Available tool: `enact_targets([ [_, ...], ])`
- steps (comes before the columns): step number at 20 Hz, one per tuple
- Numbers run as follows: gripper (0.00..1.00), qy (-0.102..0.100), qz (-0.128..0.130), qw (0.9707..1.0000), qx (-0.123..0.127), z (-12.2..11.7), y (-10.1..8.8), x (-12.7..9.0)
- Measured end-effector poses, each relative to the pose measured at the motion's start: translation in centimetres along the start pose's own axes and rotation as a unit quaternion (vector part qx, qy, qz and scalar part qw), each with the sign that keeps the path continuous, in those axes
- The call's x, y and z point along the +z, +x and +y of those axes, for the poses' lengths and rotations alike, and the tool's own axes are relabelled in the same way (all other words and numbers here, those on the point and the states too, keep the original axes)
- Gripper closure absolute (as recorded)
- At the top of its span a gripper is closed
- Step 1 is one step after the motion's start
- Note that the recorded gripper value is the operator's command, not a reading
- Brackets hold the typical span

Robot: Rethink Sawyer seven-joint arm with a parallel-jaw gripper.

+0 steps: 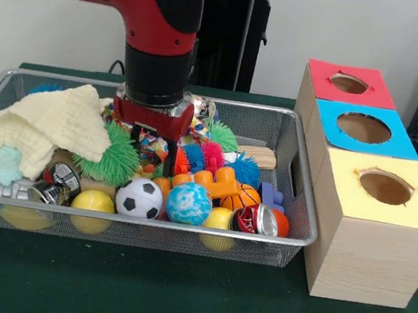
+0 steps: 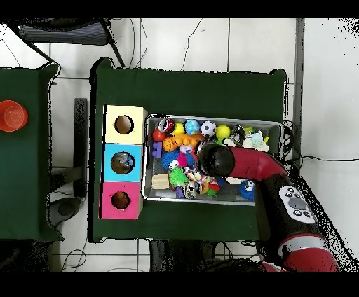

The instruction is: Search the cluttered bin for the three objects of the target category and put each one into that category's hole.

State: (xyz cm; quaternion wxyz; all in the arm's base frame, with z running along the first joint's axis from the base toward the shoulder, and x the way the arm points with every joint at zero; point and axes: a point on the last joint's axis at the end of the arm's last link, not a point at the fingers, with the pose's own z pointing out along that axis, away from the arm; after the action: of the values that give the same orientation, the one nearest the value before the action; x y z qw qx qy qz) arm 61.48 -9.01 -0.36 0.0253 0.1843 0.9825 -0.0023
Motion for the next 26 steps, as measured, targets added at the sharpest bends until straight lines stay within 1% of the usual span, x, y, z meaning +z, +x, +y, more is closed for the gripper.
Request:
enact_targets([
  [2, 0.00, 0.005, 0.000, 1.0000, -0.009, -0.1, 0.1, 0.8],
  [3, 0.00, 0.009, 0.001, 0.9998, -0.017, -0.1, 0.2, 1.4],
  [7, 0.00, 0.019, 0.008, 0.9993, -0.032, 0.0, 0.4, 2.7],
  [10, 0.00, 0.029, 0.017, 0.9985, -0.043, 0.3, 0.4, 3.5],
  [14, 0.00, 0.039, 0.026, 0.9976, -0.051, 0.6, 0.0, 4.1],
  [15, 0.00, 0.043, 0.029, 0.9972, -0.054, 0.6, -0.1, 4.2],
  [18, 0.00, 0.068, 0.045, 0.9944, -0.068, 0.7, -0.4, 4.1],
  [20, 0.00, 0.080, 0.053, 0.9927, -0.073, 0.8, -0.5, 3.9],
  [21, 1.00, 0.098, 0.066, 0.9896, -0.082, 1.2, -0.7, 3.5],
  [24, 1.00, 0.103, 0.069, 0.9887, -0.085, 1.3, -0.8, 3.4],
  [26, 1.00, 0.111, 0.071, 0.9874, -0.088, 1.2, -1.0, 3.1],
])
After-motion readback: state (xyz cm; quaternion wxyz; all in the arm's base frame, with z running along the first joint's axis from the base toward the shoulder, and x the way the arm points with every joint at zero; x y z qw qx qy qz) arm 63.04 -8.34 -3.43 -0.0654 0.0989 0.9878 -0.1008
